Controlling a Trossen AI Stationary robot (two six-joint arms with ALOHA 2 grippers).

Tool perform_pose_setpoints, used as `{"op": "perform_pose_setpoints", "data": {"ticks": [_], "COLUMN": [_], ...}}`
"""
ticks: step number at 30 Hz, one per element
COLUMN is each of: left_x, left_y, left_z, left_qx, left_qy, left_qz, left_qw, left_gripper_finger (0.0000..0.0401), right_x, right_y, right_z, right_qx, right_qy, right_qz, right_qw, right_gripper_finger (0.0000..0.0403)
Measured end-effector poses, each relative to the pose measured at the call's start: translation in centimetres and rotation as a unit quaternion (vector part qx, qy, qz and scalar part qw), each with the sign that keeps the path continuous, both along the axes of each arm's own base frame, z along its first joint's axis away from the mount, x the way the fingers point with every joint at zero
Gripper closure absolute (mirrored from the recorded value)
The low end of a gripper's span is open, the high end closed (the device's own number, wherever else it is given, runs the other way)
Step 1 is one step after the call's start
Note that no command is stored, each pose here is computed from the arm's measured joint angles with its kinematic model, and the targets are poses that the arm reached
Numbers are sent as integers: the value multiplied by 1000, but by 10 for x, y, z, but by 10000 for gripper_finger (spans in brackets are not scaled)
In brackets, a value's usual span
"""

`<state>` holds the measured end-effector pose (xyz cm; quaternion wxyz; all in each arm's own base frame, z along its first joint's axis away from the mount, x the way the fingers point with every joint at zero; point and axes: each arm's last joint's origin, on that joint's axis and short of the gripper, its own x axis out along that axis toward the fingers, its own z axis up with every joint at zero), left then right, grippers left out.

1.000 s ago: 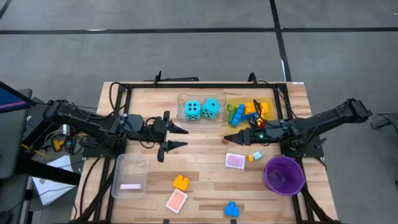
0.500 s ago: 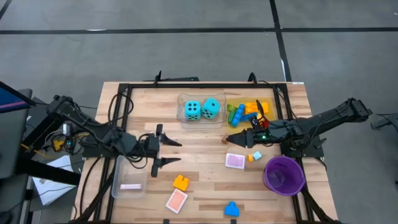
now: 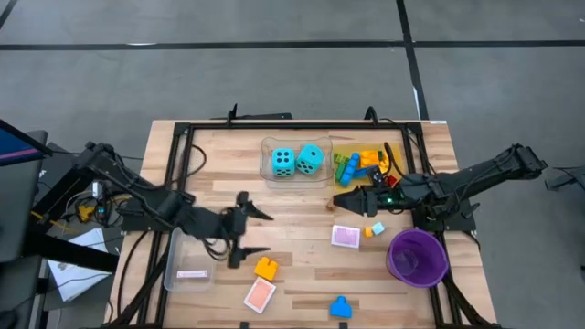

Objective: Pick & Place Toys
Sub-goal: Put the yellow game piece into the yellow bin

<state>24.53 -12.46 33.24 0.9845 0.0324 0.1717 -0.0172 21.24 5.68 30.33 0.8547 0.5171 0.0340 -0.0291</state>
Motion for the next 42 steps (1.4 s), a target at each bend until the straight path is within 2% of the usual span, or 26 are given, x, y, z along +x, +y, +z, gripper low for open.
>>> {"op": "perform_pose_setpoints", "data": {"ticks": [6,9,16,19,22,31,38,42], "left_x": [23,35,53,58,56,30,22,19], "left_y": [-16,-20,-35,-31,-26,-15,-12,-12], "left_z": [-32,-49,-97,-109,-116,-164,-180,-186], "left_qx": [12,-12,-29,-54,-43,8,16,12], "left_qy": [83,115,215,230,240,306,292,285], "left_qz": [-45,-44,-102,-111,-111,-122,-128,-151], "left_qw": [995,992,971,965,964,944,948,947], "left_gripper_finger": [50,50,50,50,50,50,50,50], "right_x": [0,0,0,0,0,0,0,0], "right_y": [1,1,1,1,1,1,1,1], "right_z": [0,1,0,-1,-1,-1,-1,-1], "right_qx": [-6,-8,-13,-15,-15,-20,-28,-28], "right_qy": [-1,-3,1,3,3,4,4,4], "right_qz": [3,3,4,4,4,5,7,7], "right_qw": [1000,1000,1000,1000,1000,1000,1000,1000], "right_gripper_finger": [24,24,24,24,24,24,24,24]}}
